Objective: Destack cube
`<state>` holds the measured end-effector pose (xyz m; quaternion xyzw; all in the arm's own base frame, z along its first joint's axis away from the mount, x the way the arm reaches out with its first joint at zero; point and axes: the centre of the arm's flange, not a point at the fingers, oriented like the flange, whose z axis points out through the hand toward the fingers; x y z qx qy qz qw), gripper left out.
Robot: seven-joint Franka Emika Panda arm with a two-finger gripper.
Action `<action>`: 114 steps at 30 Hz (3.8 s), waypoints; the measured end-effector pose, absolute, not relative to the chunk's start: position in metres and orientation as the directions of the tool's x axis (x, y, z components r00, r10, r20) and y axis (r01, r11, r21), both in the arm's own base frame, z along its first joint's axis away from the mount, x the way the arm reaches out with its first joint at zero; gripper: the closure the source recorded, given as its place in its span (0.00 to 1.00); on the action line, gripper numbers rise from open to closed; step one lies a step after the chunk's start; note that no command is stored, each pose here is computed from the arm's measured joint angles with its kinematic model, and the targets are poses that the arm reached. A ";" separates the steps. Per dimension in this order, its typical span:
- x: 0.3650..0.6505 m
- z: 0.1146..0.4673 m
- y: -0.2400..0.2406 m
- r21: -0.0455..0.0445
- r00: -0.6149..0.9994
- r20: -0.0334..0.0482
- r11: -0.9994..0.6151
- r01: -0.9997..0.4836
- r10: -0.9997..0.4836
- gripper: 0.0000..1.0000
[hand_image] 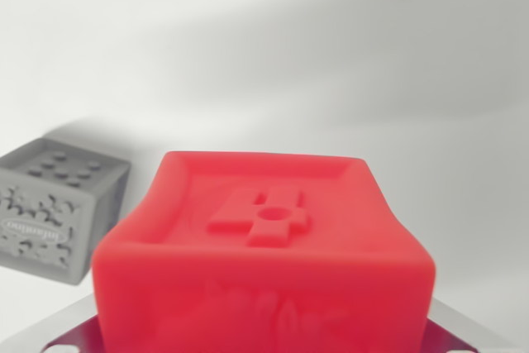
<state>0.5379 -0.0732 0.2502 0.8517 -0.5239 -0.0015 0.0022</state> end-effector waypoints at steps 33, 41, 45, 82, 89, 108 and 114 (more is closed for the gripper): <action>0.540 0.241 -0.138 0.004 0.575 -0.001 -0.575 -0.818 -0.818 1.00; 0.541 0.240 -0.153 0.003 0.602 0.001 -0.602 -0.799 -0.799 1.00; 0.542 0.238 -0.161 0.003 0.616 0.001 -0.616 -0.787 -0.787 1.00; 0.545 0.230 -0.229 0.002 0.728 0.004 -0.728 -0.686 -0.686 1.00; 0.545 0.228 -0.242 0.003 0.745 0.003 -0.745 -0.668 -0.667 1.00; 0.544 0.171 -0.241 0.005 0.747 -0.004 -0.747 -0.665 -0.665 1.00; 0.544 0.156 -0.241 0.006 0.747 -0.004 -0.747 -0.665 -0.665 1.00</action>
